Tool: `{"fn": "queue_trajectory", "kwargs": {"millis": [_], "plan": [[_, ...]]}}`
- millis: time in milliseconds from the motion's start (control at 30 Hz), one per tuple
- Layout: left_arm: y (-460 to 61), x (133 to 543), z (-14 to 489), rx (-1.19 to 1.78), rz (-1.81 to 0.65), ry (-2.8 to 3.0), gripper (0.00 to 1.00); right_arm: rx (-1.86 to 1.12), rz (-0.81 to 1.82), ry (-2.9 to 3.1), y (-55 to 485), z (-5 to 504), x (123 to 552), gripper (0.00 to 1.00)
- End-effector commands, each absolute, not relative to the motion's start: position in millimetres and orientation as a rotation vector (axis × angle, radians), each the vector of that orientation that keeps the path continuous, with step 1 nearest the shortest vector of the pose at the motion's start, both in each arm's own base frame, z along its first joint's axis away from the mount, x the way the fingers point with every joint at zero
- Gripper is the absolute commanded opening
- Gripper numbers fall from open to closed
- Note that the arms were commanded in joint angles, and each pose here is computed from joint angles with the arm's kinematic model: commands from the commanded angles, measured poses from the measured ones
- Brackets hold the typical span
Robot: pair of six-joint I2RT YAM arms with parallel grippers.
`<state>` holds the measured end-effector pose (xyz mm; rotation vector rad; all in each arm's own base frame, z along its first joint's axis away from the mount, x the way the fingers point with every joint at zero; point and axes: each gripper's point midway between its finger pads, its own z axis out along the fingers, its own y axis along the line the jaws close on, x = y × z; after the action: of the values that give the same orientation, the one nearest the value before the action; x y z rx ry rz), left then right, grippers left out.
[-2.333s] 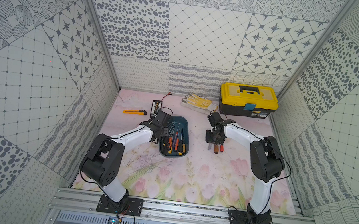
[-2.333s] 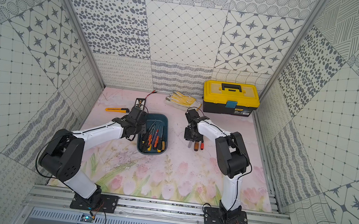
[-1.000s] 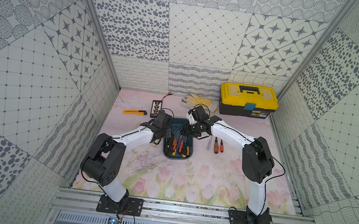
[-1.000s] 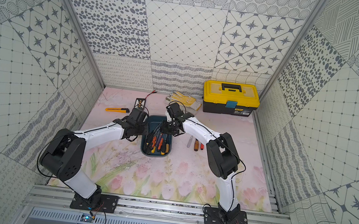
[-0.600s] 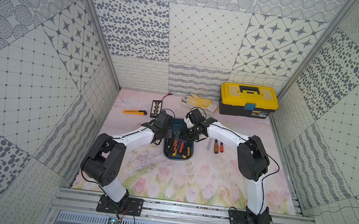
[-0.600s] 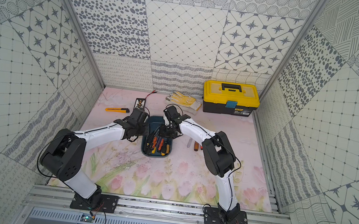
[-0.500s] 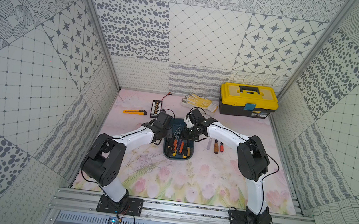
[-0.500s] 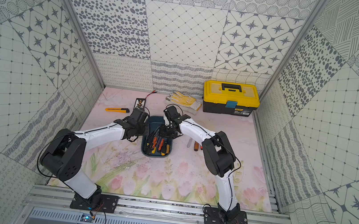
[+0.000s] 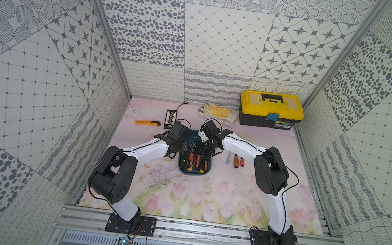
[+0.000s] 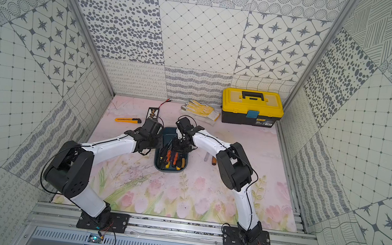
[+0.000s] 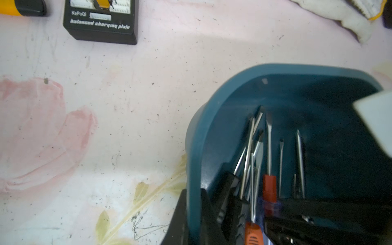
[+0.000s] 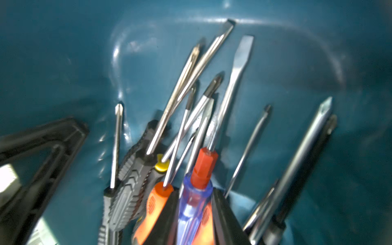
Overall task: Take out the screwdriver from the storage box
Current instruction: Pick up the screwdriver from the storage box.
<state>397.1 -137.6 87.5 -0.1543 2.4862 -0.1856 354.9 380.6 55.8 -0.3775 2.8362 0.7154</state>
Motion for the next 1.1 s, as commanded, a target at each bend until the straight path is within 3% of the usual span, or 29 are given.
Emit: {"fn": "queue_trajectory", "kwargs": {"millis": [0,100,333,600,1067], "plan": [[-147.5,416.9,111.8,-0.134,-0.233,2.387,0.0,-0.43,0.622,2.888,377.0,35.8,347.2,0.37],[-147.5,416.7,112.3,-0.133,-0.232,2.386,0.0,-0.452,0.571,2.905,372.8,31.0,346.0,0.37],[-144.3,417.4,112.3,-0.144,-0.212,2.382,0.0,-0.447,0.517,2.881,365.6,38.8,350.0,0.19],[-137.6,418.6,108.5,-0.173,-0.169,2.386,0.0,-0.441,0.551,2.835,370.6,52.5,355.4,0.06],[-125.3,419.3,107.8,-0.22,-0.12,2.39,0.0,-0.389,0.567,2.724,369.5,81.6,368.3,0.0]]}}
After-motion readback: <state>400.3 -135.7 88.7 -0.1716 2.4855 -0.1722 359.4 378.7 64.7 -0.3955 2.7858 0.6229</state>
